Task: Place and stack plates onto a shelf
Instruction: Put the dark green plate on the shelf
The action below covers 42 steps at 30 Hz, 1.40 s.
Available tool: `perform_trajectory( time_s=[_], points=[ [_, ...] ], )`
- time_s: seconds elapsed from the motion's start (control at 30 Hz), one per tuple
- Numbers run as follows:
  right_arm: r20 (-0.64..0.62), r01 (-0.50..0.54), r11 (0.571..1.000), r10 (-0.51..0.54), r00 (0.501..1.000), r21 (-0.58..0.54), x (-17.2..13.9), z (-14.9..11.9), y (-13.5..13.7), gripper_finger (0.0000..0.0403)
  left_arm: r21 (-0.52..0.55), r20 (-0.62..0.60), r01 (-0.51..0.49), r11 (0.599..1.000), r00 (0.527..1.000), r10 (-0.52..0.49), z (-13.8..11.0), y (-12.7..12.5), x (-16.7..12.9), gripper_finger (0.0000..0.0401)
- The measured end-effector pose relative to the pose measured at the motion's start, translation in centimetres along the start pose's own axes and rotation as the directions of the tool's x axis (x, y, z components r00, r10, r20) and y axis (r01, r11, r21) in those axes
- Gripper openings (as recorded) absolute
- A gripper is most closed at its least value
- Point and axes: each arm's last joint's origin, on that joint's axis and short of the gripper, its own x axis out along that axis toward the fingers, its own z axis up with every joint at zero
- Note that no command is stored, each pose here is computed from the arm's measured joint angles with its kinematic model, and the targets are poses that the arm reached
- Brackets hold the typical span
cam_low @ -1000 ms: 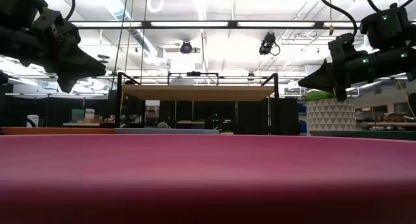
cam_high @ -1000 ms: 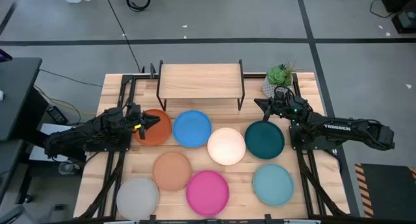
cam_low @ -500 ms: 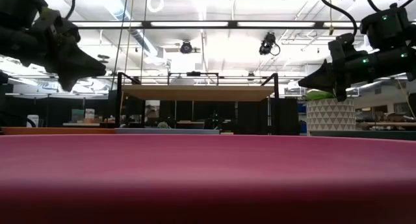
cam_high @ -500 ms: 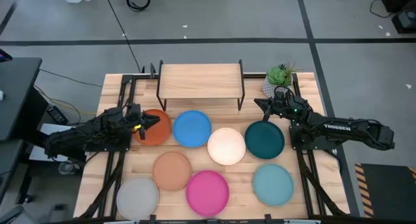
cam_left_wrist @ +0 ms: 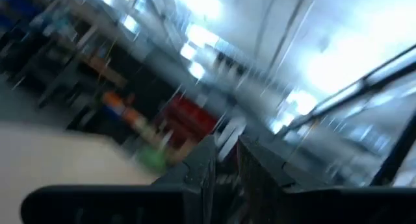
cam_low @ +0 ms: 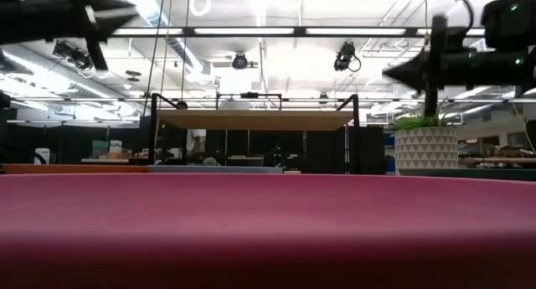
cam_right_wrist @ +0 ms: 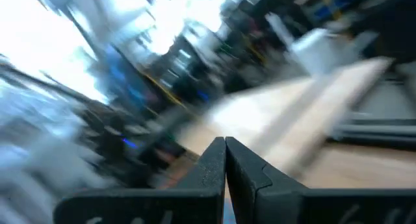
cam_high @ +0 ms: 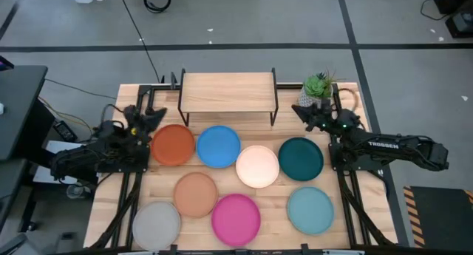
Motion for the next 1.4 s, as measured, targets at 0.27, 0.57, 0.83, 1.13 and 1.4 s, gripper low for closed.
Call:
perform_trajectory(
  time_s=[0.27,0.57,0.83,1.13,1.4],
  points=[
    [-0.038,-0.418,0.896,0.428,0.903,0.152,0.9,2.6,4.0,0.0017,-0.071,0.191,0.078,0.994,0.979,-0.063,1.7,-1.0,-0.2,0.0073],
    [-0.647,-0.245,0.969,0.187,0.739,0.000,5.4,5.9,8.3,0.0008,-0.140,0.174,0.134,0.981,0.979,-0.109,4.2,-3.4,0.8,0.0073],
    [-0.826,0.048,0.936,-0.330,0.457,-0.348,5.7,7.1,8.4,0.0010,0.123,-0.187,-0.088,0.989,0.976,0.110,7.3,-6.6,3.4,0.0075],
    [-0.812,0.103,0.839,-0.543,0.213,-0.534,5.8,5.4,6.5,0.0050,0.302,-0.430,-0.193,0.934,0.846,0.314,8.9,-8.7,6.5,0.0180],
    [-0.845,0.085,0.843,-0.535,0.022,-0.532,7.6,3.4,2.9,0.0153,0.358,-0.520,-0.214,0.909,0.763,0.384,9.4,-10.0,9.5,0.0261]
  ],
)
